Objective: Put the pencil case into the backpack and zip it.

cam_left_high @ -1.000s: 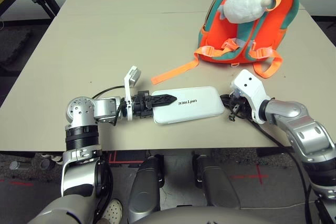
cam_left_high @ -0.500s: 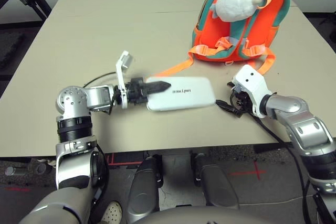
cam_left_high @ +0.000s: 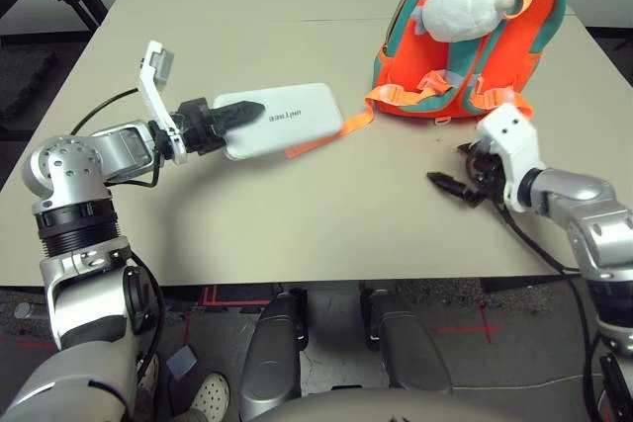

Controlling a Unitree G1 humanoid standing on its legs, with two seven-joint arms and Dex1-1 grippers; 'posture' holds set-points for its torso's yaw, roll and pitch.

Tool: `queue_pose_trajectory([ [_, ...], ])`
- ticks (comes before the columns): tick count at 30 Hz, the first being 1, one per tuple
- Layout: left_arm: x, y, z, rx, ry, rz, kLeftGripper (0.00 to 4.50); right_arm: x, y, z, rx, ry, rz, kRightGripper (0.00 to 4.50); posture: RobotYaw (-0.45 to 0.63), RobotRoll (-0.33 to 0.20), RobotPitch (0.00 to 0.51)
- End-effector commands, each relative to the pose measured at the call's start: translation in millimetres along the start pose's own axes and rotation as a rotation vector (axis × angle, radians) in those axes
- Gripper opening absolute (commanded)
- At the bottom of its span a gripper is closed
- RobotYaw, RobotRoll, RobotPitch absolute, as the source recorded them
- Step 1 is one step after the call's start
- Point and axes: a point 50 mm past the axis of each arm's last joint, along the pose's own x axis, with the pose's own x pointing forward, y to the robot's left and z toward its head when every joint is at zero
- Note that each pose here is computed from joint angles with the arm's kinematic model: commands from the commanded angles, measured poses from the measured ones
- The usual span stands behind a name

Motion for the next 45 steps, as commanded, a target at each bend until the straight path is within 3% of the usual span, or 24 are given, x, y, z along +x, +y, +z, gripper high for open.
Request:
queue_pose_trajectory([
  [1,0,2,4,0.007,-0.030,0.000,1.22,-11,-9,10,0.088,-0.052,-0.057,4.50,-0.10,0.000,0.214],
  [9,9,10,4,0.010,-0.055,0.038,1.22,-34,-15,34,0.167,-0.119,-0.048,4.50,-0.13,0.000,0.205],
  [13,15,12,10,0.023,-0.088,0.053,1.22,-34,-16,50,0.195,-0.183,-0.064,4.50,-0.14,0.000,0.198],
  [22,26,16,16,0.046,-0.155,0.089,1.22,-4,-7,62,0.303,-0.291,-0.065,4.50,-0.14,0.000,0.181],
  [32,26,17,8,0.051,-0.139,0.095,1.22,27,-16,64,0.347,-0.376,-0.145,4.50,-0.13,0.000,0.181],
  [45,27,17,2,0.057,-0.128,0.097,1.22,57,-3,81,0.355,-0.459,-0.112,4.50,-0.10,0.000,0.180],
])
